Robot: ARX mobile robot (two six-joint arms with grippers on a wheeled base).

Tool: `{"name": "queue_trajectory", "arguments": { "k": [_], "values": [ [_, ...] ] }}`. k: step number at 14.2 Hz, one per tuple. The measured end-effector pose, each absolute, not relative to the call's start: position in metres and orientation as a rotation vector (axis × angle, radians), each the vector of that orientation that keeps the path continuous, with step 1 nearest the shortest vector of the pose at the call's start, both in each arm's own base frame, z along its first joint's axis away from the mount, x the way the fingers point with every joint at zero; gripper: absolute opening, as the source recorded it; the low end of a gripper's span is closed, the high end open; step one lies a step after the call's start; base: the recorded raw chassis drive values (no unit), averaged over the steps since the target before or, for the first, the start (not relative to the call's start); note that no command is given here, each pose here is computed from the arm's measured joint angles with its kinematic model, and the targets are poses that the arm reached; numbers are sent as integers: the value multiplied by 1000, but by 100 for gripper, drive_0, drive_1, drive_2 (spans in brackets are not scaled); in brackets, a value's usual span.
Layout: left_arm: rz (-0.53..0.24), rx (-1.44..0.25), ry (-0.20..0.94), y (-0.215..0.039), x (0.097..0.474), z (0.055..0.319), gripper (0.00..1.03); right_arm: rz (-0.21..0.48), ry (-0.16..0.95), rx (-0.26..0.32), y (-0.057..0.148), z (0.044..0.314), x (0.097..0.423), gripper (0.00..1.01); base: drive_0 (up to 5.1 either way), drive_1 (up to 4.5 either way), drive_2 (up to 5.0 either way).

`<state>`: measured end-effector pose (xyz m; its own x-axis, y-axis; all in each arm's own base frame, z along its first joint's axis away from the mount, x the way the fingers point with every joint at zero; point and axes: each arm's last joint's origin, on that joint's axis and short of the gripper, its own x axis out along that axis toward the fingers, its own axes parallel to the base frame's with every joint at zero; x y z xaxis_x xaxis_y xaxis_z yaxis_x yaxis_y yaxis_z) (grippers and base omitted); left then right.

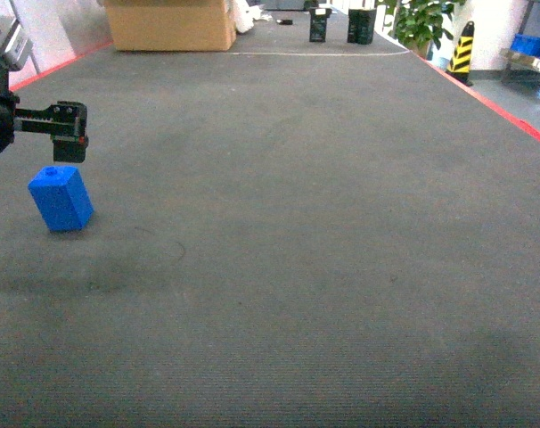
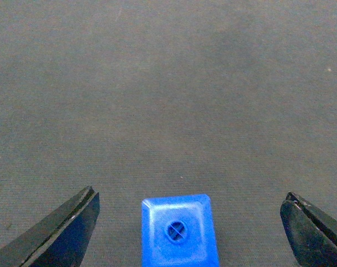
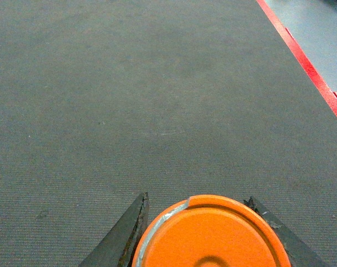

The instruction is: Sort blue parts and orange caps into right shelf containers

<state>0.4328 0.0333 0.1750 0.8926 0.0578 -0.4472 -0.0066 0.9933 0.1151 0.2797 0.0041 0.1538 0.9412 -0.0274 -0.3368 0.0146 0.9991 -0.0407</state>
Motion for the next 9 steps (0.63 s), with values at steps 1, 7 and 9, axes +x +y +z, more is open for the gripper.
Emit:
{"name": "queue_trajectory", "arguments": {
  "k": [1,7,9],
  "values": [
    [43,109,472,38,442,171,98,-21,344,-38,4,154,280,44,0,0,0],
    [40,84,543,54,473,140,98,-21,344,-38,4,154,280,44,0,0,0],
    [44,72,585,54,475,124,98,-21,344,-38,4,154,280,44,0,0,0]
  ]
}}
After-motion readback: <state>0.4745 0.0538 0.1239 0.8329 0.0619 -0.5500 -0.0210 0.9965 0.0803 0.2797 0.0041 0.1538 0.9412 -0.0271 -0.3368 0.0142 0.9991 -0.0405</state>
